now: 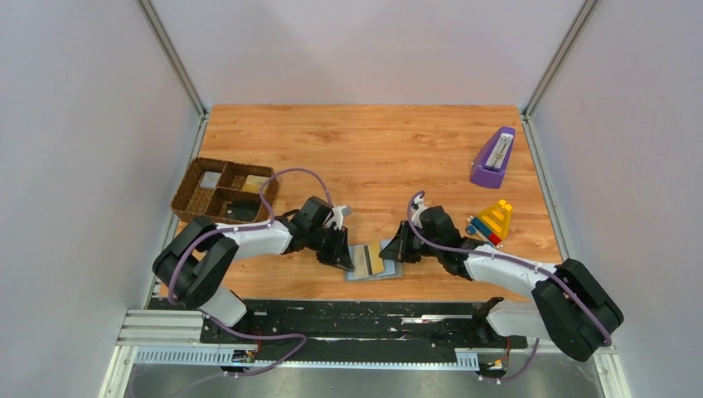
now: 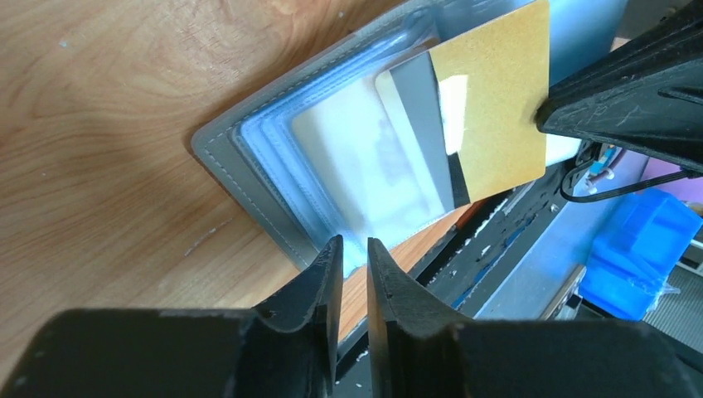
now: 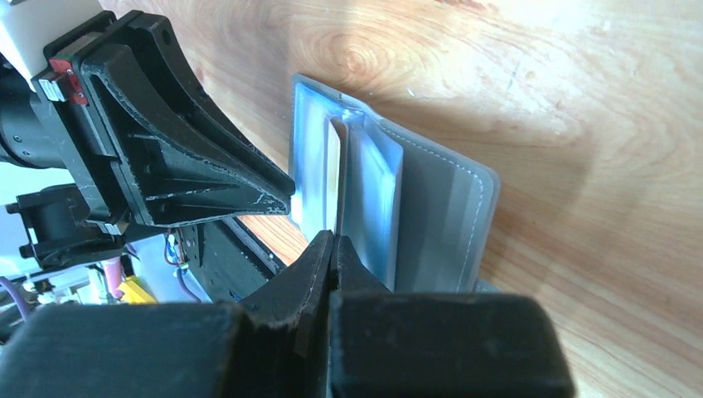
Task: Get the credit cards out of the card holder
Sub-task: Remove the credit card from the card holder.
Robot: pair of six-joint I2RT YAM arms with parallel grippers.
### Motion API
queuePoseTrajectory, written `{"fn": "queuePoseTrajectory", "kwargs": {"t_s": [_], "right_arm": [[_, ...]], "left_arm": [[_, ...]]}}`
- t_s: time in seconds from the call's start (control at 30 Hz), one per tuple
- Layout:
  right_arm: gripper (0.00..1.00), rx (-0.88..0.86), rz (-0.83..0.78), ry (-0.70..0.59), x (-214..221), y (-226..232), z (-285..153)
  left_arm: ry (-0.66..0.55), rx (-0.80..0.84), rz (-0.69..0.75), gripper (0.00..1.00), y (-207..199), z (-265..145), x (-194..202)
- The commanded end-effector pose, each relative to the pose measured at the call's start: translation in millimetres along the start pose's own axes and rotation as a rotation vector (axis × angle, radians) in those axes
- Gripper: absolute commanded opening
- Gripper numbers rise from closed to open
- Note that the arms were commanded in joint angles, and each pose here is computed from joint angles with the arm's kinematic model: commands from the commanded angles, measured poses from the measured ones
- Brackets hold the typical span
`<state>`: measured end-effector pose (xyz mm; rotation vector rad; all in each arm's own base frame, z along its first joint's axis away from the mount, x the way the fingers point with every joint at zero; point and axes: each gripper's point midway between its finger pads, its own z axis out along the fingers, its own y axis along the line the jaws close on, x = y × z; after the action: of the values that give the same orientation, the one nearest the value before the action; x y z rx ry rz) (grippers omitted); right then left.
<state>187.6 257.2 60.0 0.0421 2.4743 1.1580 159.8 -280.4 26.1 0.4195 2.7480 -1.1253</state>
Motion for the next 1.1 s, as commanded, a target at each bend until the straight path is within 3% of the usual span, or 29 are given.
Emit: {"fn": "queuePoseTrajectory", "kwargs": {"t_s": [0.0, 0.17, 0.3, 0.43, 0.53, 0.57, 0.77, 0.93, 1.07], "right_arm": [[0.0, -0.013, -0.125, -0.043, -23, 20, -10], [0.0, -0.021, -0.24, -0.055, -31, 31, -17], [0.0, 0.025, -0.44, -0.129, -42, 41, -22], [0.0, 0.057, -0.673, -0.2, -44, 57, -27], [0.0, 0.048, -0.77, -0.244, -44, 69, -31], [0.0, 0.054, -0.788, -0.263, -45, 72, -32], [0.0, 0.043, -0.998, -0.344, -36, 94, -34], [0.0, 0.183, -1.233, -0.41, -34, 100, -32], [0.0, 0.178, -1.28, -0.465, -31, 117, -34]], "left_arm": [[-0.067, 0.036, 0.059, 0.29, -28, -19, -22], [-0.139, 0.068, 0.072, 0.36, -55, -43, -40], [-0.236, 0.034, 0.056, 0.49, -67, -66, -57], [-0.334, 0.037, 0.004, 0.69, -78, -93, -72], [-0.386, 0.053, -0.052, 0.96, -80, -113, -76], [-0.393, 0.05, -0.051, 0.99, -80, -116, -76], [-0.396, 0.045, -0.079, 1.0, -73, -128, -70], [-0.374, 0.142, -0.105, 0.99, -91, -129, -68], [-0.372, 0.156, -0.117, 0.87, -93, -130, -69]]}}
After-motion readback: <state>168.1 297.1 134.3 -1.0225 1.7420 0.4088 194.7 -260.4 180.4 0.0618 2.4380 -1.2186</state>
